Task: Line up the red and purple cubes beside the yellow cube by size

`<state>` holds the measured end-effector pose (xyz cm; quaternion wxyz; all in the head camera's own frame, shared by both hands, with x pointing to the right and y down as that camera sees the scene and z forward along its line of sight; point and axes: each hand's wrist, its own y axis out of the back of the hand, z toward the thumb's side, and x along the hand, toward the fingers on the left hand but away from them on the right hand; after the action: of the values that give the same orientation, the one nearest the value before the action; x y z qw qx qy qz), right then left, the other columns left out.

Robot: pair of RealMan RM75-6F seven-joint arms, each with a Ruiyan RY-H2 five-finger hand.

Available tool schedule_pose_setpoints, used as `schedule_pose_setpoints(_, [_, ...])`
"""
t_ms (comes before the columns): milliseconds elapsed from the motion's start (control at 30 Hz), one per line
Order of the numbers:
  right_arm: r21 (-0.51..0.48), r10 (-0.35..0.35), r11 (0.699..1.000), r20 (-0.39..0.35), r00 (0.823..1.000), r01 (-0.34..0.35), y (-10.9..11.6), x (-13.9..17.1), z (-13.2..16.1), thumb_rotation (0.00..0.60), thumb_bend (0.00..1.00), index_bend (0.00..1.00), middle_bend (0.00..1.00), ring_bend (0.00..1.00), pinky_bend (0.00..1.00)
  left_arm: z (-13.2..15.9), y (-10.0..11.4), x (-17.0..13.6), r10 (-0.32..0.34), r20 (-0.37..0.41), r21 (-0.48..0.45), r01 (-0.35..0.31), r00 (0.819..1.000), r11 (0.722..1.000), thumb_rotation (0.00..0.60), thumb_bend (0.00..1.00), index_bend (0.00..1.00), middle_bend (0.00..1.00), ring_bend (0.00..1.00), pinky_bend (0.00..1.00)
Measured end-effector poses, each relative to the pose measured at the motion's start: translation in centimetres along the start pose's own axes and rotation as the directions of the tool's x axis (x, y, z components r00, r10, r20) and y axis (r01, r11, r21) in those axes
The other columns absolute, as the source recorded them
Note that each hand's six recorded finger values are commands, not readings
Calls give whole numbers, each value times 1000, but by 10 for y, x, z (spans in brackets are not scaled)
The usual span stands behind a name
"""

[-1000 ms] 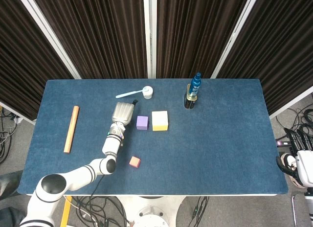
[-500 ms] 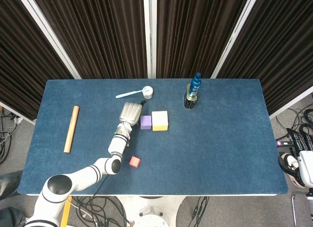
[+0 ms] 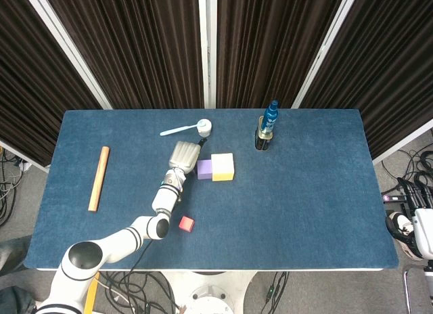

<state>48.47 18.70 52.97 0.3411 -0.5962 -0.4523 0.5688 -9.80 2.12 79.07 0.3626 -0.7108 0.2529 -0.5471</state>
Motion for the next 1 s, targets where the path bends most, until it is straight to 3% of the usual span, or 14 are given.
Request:
schedule_pose_setpoints(233, [2, -3, 1000, 1, 1000, 3, 1, -1, 1, 600, 273, 0, 105, 0, 76, 2, 1, 2, 9, 3, 0, -9, 1000, 1000, 600, 15, 165, 936, 978, 1000])
schedule_pose_setpoints(567, [-3, 3, 1000, -16, 1000, -3, -1, -5, 5, 600, 272, 0, 105, 0, 76, -23, 7, -14, 38, 7, -11, -38, 999, 999, 600, 16, 165, 927, 975, 1000])
schedule_pose_setpoints(733, [-10, 8, 1000, -43, 999, -9, -5, -8, 12, 600, 272, 0, 105, 0, 80, -34, 17, -41, 53, 50, -64, -50, 997, 997, 600, 34, 261, 932, 979, 1000])
schedule_pose_setpoints(1000, [-18, 13, 1000, -71, 997, -14, -9, -10, 19, 600, 272, 0, 105, 0, 81, -40, 25, -118, -2, 171, -182, 34, 985, 983, 600, 59, 354, 936, 983, 1000])
